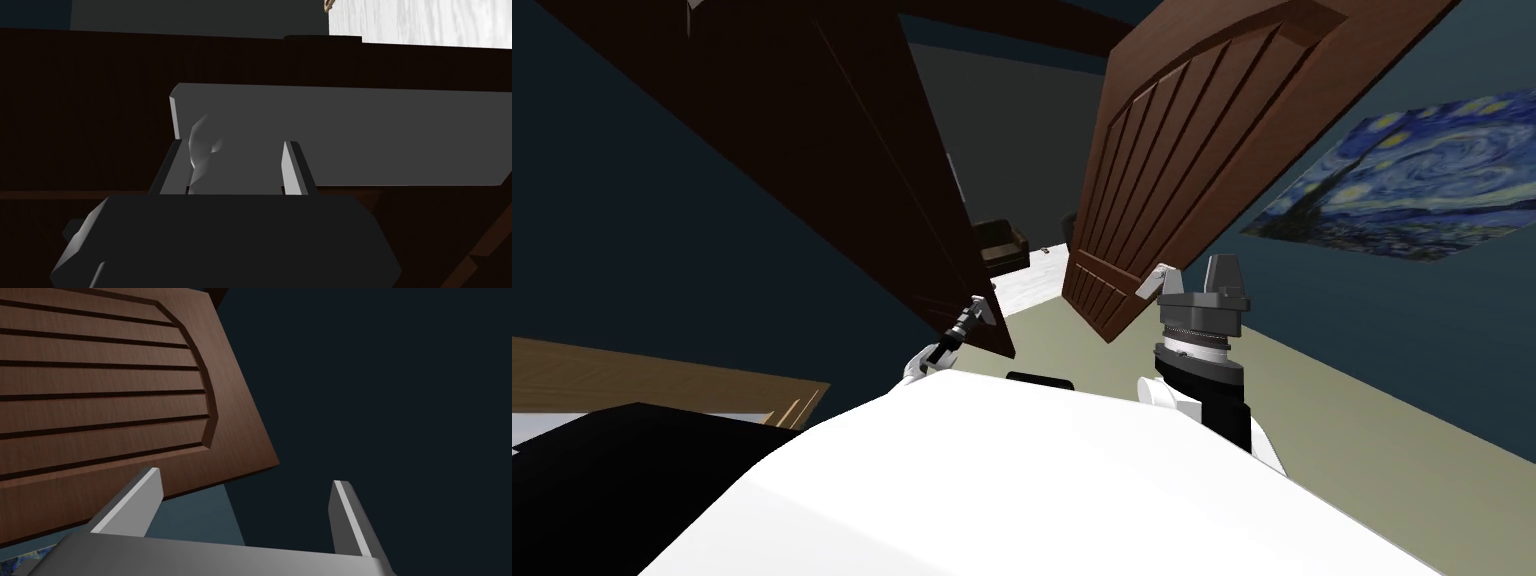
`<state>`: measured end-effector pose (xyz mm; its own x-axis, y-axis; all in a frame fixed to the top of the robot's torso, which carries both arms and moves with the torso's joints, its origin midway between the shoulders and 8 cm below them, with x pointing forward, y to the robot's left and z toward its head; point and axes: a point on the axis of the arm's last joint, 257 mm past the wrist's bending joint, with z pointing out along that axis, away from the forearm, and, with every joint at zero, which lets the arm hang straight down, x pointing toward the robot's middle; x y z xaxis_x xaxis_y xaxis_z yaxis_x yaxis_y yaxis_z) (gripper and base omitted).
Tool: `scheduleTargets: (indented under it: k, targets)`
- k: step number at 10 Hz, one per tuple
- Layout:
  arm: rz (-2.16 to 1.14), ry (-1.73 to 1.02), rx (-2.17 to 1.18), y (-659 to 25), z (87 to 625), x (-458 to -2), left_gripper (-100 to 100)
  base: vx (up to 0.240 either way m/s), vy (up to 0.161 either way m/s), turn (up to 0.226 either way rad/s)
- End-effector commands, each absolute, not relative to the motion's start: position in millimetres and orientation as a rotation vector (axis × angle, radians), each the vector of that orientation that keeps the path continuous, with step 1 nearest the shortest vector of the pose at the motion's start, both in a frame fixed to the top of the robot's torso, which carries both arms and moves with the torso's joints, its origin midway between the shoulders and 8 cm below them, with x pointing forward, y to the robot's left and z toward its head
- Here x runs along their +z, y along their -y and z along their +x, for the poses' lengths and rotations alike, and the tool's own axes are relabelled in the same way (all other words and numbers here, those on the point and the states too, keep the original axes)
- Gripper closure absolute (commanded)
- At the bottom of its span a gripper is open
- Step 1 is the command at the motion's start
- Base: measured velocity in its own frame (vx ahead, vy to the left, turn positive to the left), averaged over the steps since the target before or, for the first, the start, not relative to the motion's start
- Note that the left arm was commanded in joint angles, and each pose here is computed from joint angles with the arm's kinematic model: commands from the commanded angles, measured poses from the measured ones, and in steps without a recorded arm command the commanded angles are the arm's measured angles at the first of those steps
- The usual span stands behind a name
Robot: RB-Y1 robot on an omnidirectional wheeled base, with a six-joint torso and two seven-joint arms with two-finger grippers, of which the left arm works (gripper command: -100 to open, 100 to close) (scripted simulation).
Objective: Pull the door open
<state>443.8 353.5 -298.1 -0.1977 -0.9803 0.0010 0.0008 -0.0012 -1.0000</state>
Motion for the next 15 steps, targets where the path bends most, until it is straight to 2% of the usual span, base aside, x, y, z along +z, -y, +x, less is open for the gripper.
scheduleTargets:
  k: [1,15]
  targets:
    - [-1.099,-1.369,-1.367,-355.6,433.9,-298.4,100,-0.214,0.113,-0.128]
    - [-1.036,-1.448,-1.447,-361.7,400.7,-297.3,100,-0.171,0.1,-0.109]
